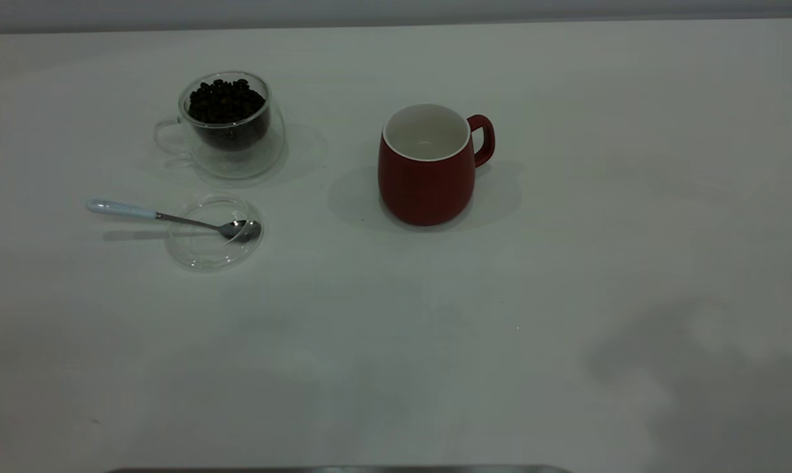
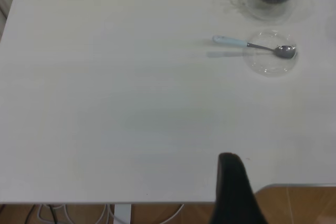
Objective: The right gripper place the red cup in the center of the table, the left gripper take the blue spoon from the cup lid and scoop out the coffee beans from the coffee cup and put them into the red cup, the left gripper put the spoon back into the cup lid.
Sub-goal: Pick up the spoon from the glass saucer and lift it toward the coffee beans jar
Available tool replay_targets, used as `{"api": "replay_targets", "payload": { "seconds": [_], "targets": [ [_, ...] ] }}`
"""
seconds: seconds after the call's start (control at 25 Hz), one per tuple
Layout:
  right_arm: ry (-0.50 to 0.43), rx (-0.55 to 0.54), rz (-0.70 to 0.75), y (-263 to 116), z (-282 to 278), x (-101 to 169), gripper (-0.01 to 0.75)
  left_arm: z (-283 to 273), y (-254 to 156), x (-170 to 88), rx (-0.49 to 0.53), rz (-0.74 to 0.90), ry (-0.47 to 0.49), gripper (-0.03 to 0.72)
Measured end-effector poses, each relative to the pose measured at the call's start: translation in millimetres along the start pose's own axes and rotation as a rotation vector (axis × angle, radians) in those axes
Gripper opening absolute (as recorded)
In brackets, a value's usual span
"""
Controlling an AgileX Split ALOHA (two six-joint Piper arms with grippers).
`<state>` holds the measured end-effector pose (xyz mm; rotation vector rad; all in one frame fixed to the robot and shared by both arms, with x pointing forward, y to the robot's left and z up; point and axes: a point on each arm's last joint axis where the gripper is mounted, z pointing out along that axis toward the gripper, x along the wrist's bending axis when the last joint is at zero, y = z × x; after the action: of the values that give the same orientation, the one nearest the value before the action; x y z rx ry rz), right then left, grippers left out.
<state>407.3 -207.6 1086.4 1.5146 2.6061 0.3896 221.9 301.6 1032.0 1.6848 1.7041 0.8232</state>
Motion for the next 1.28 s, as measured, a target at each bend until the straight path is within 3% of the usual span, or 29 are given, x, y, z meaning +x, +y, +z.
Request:
{"api": "replay_targets", "payload": {
  "seconds": [0.12, 0.24, 0.48, 0.8, 1.12, 1.28],
  "targets": [
    [-0.021, -0.075, 0.034, -46.9, -6.1, -2.0, 0.594, 0.0, 0.0, 0.0, 0.0, 0.0, 0.0, 0.528],
    [-0.063, -0.248, 0.096, -91.8, -11.5, -8.4, 0.594, 0.0, 0.0, 0.5, 0.0, 0.003, 0.006, 0.528],
    [-0.155, -0.466, 0.229, -160.0, -1.2, -3.2, 0.592, 0.0, 0.0, 0.5, 0.0, 0.003, 0.006, 0.528],
    [-0.311, -0.614, 0.362, -184.7, -2.0, 3.3, 0.592, 0.0, 0.0, 0.0, 0.0, 0.001, 0.0, 0.528],
    [-0.414, -0.704, 0.38, -199.1, -5.8, 9.4, 0.592, 0.0, 0.0, 0.0, 0.0, 0.001, 0.0, 0.528],
    [-0.421, -0.714, 0.383, -200.5, -6.1, 10.2, 0.591, 0.0, 0.0, 0.0, 0.0, 0.001, 0.0, 0.528]
  ]
}}
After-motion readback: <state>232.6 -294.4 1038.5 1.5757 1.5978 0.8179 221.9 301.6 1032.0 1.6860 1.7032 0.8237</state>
